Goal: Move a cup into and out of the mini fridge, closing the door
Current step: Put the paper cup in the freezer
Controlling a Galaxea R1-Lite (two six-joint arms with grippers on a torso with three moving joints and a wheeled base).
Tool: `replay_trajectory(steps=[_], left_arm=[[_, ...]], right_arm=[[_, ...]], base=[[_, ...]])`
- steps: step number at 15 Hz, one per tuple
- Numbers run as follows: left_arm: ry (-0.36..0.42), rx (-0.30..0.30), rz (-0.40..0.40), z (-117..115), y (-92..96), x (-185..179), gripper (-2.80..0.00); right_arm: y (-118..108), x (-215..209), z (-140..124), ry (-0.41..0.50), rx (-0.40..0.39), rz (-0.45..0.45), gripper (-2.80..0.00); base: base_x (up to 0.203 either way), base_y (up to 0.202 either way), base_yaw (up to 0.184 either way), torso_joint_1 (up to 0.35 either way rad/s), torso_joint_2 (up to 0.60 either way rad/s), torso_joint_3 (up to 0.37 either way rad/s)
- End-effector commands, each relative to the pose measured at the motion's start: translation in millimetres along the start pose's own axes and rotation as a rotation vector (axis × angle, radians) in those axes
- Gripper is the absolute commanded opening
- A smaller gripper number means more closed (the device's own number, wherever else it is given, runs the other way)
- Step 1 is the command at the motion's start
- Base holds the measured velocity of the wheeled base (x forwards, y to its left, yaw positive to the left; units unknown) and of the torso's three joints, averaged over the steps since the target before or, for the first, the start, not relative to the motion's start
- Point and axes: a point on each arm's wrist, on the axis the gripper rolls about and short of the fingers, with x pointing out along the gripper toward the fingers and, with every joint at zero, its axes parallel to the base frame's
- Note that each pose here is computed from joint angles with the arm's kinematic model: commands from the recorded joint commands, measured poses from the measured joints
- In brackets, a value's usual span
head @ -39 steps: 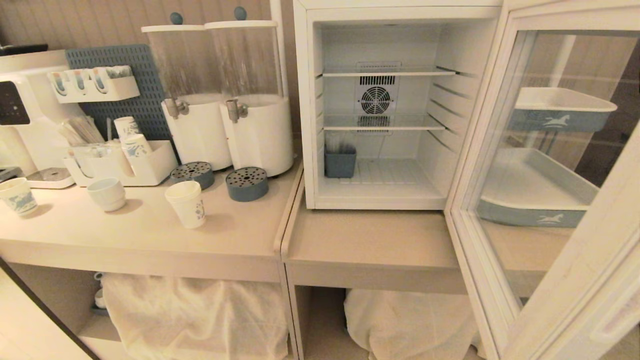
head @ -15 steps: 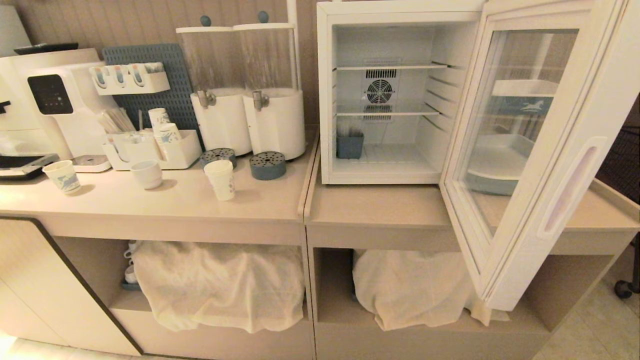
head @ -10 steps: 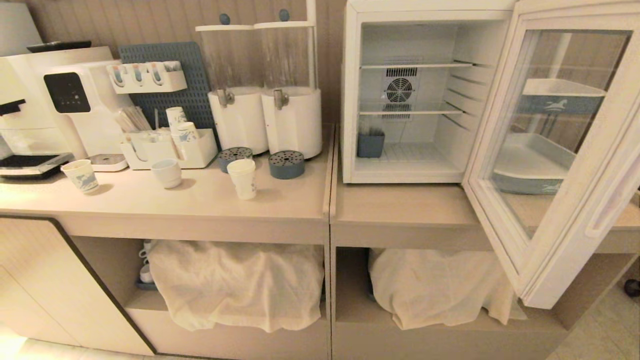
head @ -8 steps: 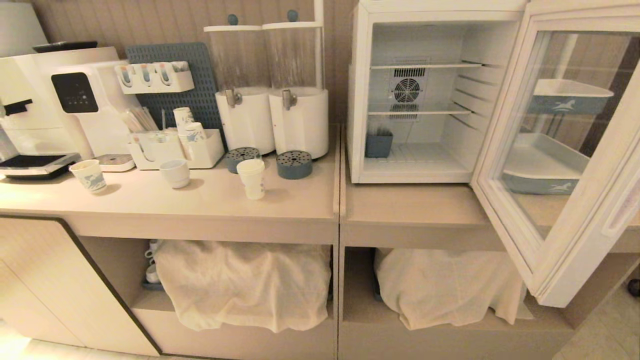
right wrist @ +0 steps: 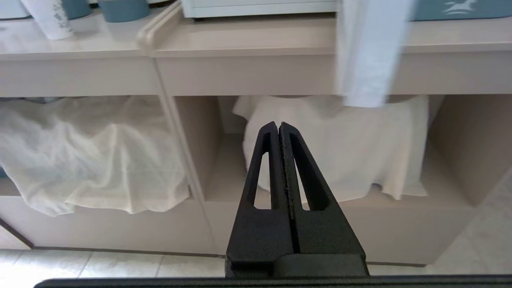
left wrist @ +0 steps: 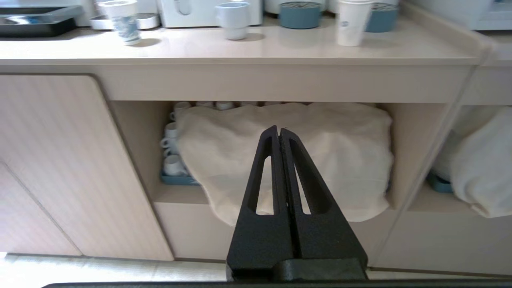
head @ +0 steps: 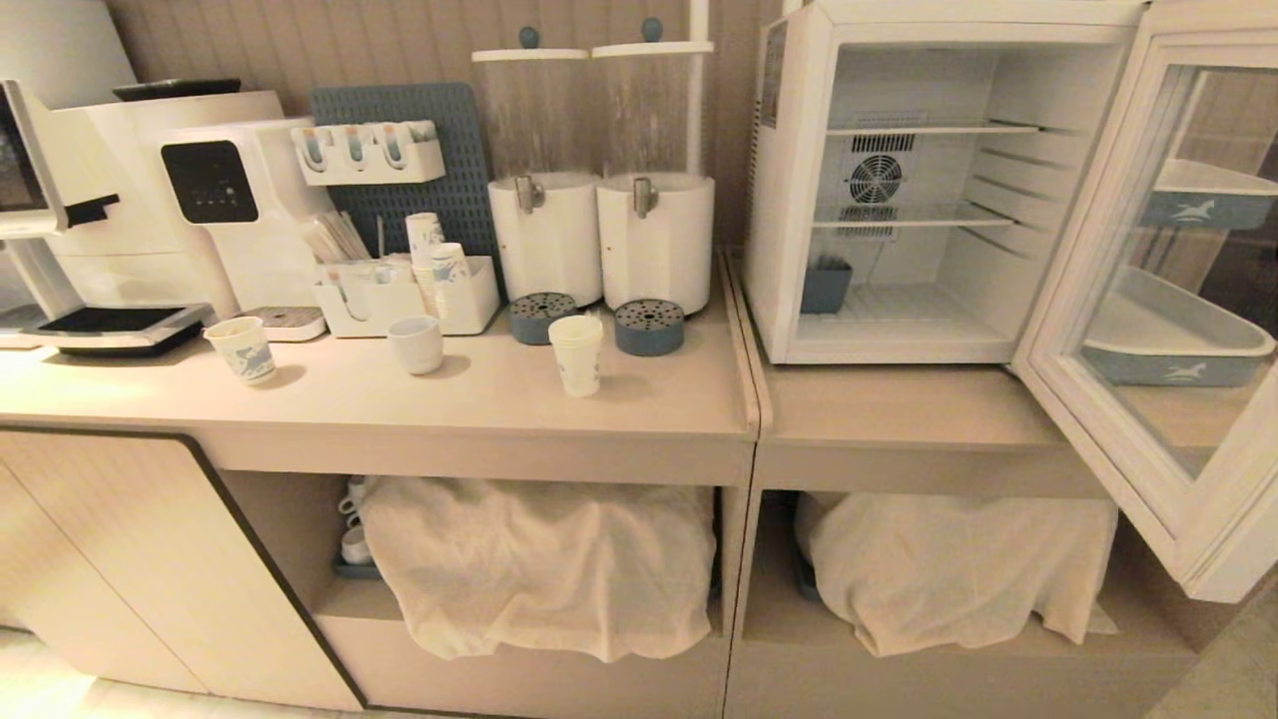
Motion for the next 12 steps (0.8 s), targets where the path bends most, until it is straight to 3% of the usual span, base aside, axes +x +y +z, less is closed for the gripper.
replay_trajectory(steps=[1, 12], left_arm=[[0.015, 0.000, 0.000, -3.8, 0.0, 1.0, -2.80], [0.015, -0.003, 0.000, -4.1, 0.0, 1.1, -2.80]], right_arm=[[0.0, 0.1, 0.0, 0.001, 0.000, 0.001, -2.80], [0.0, 0.1, 0.0, 0.001, 0.000, 0.001, -2.80]], base=[[0.000, 0.194, 0.001, 0.003, 0.00, 0.002], [0.000, 0.194, 0.001, 0.000, 0.00, 0.002]])
